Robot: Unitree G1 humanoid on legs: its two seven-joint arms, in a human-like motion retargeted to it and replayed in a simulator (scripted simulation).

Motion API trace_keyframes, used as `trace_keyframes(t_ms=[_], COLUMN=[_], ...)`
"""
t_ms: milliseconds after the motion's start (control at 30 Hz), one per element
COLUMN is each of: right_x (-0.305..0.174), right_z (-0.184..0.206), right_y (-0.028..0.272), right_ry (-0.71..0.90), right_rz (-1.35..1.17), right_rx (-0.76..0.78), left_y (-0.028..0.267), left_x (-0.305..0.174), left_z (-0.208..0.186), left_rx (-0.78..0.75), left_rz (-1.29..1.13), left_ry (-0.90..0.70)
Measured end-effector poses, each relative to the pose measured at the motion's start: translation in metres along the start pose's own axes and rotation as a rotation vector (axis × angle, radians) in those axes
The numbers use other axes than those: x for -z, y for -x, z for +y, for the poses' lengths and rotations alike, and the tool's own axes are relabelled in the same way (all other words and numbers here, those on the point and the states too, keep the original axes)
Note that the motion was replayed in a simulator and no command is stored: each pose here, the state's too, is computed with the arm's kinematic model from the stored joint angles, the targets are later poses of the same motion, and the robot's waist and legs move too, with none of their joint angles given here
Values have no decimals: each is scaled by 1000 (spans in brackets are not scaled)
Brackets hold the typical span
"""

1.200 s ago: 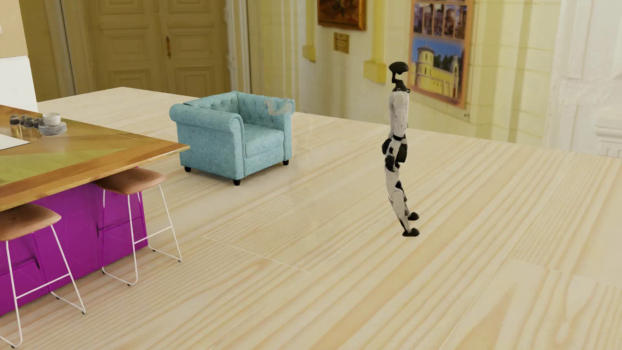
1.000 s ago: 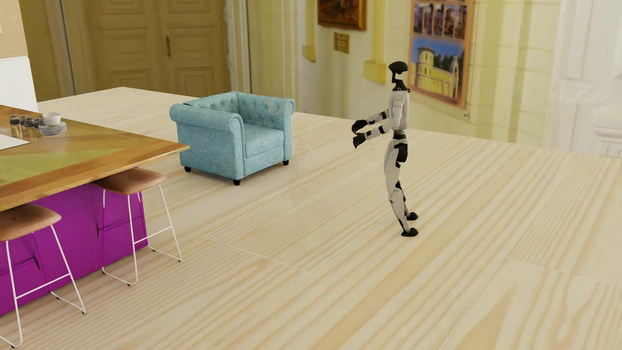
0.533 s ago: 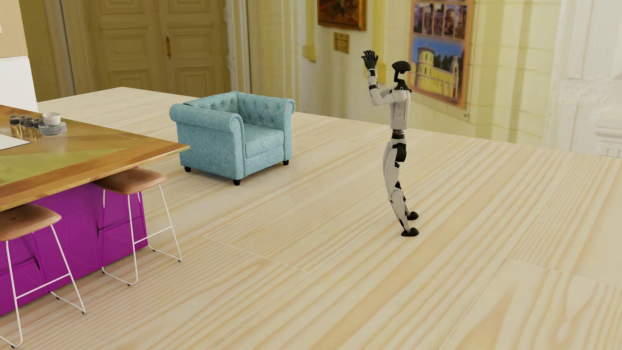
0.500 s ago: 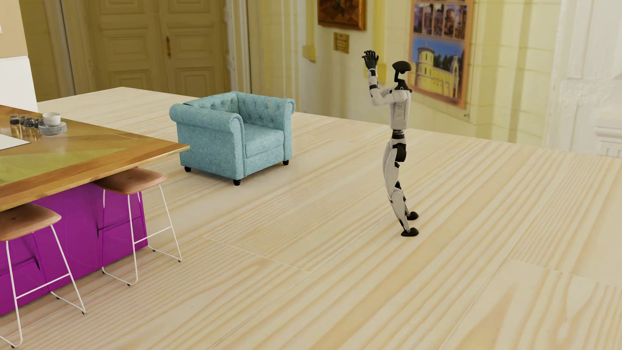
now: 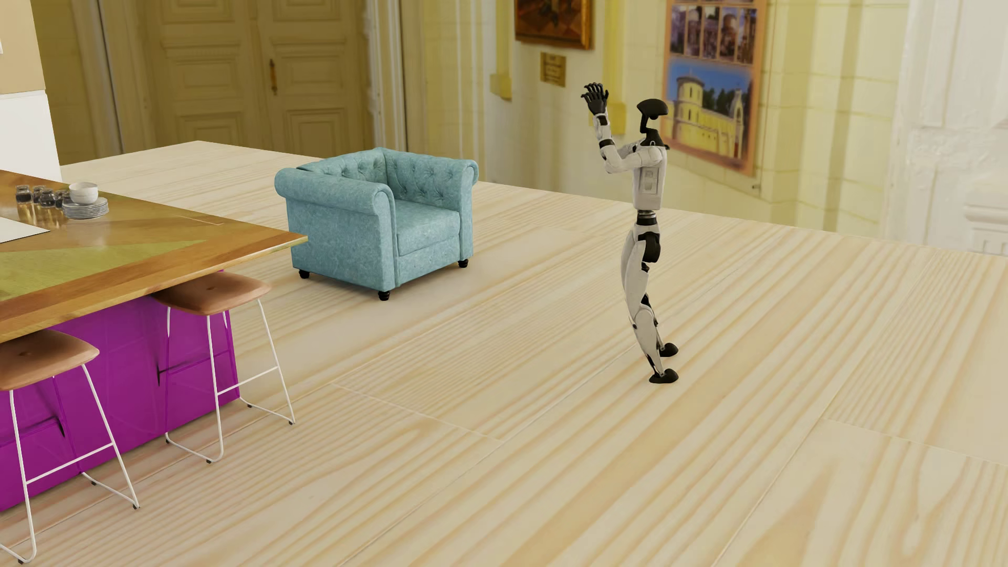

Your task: Raise arm

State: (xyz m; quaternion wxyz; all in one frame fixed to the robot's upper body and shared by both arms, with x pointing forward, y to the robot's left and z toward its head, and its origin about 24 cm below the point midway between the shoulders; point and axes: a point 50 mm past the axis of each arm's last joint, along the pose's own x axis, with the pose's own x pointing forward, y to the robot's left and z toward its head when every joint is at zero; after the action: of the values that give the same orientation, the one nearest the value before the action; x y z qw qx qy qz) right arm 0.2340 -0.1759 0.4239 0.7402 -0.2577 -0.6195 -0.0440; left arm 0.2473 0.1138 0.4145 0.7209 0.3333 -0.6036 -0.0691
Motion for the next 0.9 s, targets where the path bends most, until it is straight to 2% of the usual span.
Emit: trace_keyframes(t_ms=[733,900], right_x=[6,14], right_z=[-5,-6], right_y=[3,11], right_ry=[11,19], right_rz=[27,68], right_rx=[12,8], left_y=[4,9], left_x=[7,11], left_z=[-3,-4], left_rx=[8,10], left_rz=[30,51], left_ry=[5,9])
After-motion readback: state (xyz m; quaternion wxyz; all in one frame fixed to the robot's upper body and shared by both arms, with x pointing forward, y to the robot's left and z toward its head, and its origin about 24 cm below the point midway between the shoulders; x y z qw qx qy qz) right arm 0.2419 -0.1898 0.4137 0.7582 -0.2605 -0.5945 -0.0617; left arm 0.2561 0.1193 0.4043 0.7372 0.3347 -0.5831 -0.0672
